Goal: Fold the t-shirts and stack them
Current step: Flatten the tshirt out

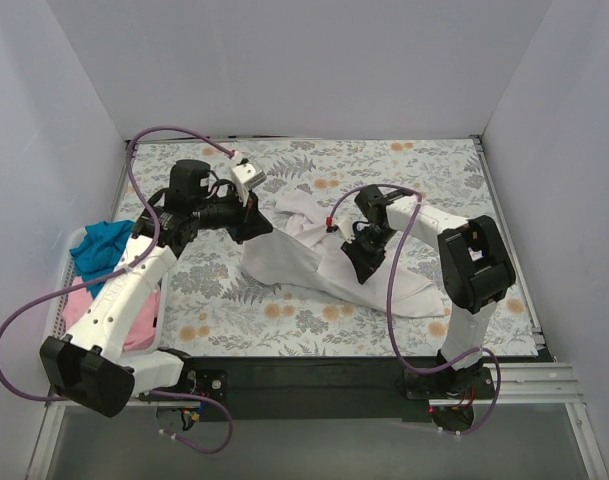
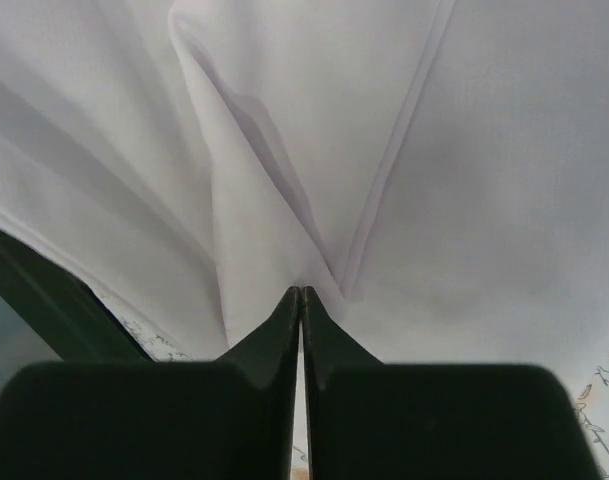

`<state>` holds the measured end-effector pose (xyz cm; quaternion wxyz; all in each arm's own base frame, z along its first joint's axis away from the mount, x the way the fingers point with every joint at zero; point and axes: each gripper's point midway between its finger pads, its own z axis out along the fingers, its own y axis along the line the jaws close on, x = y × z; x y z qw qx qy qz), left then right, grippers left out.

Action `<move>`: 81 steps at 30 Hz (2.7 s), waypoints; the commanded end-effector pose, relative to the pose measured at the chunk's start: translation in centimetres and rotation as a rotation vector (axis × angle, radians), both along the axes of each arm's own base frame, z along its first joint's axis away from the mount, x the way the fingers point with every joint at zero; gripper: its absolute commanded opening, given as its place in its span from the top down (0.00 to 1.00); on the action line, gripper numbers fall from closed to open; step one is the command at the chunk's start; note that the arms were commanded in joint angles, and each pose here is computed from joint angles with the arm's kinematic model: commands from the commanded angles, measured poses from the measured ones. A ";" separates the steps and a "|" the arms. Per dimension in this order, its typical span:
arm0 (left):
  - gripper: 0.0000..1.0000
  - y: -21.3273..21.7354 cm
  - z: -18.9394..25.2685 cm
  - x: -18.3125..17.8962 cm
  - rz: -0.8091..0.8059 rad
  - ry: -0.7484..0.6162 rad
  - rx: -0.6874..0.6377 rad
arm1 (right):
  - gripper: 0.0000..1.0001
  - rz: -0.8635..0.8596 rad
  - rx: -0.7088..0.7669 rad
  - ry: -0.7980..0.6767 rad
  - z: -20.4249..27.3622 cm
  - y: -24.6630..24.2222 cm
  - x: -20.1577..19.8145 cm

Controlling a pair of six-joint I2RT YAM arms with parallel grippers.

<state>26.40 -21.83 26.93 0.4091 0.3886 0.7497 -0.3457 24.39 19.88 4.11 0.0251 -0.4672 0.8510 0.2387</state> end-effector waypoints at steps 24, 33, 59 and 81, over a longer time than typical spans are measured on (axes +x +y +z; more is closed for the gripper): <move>1.00 11.0 2.0 15.4 0.608 -0.073 0.106 | 0.15 -0.364 -0.107 -0.442 11.9 -16.7 18.1; 1.00 10.3 -5.9 18.9 0.596 0.134 0.166 | 0.41 -0.051 -0.023 -0.359 10.2 -10.4 2.0; 1.00 10.6 -9.8 17.4 0.617 0.247 0.187 | 0.53 0.221 -0.215 -0.229 -0.6 -1.4 -6.9; 1.00 12.9 -2.6 20.1 0.602 0.084 0.036 | 0.99 0.035 -0.236 -0.716 9.7 -4.8 6.0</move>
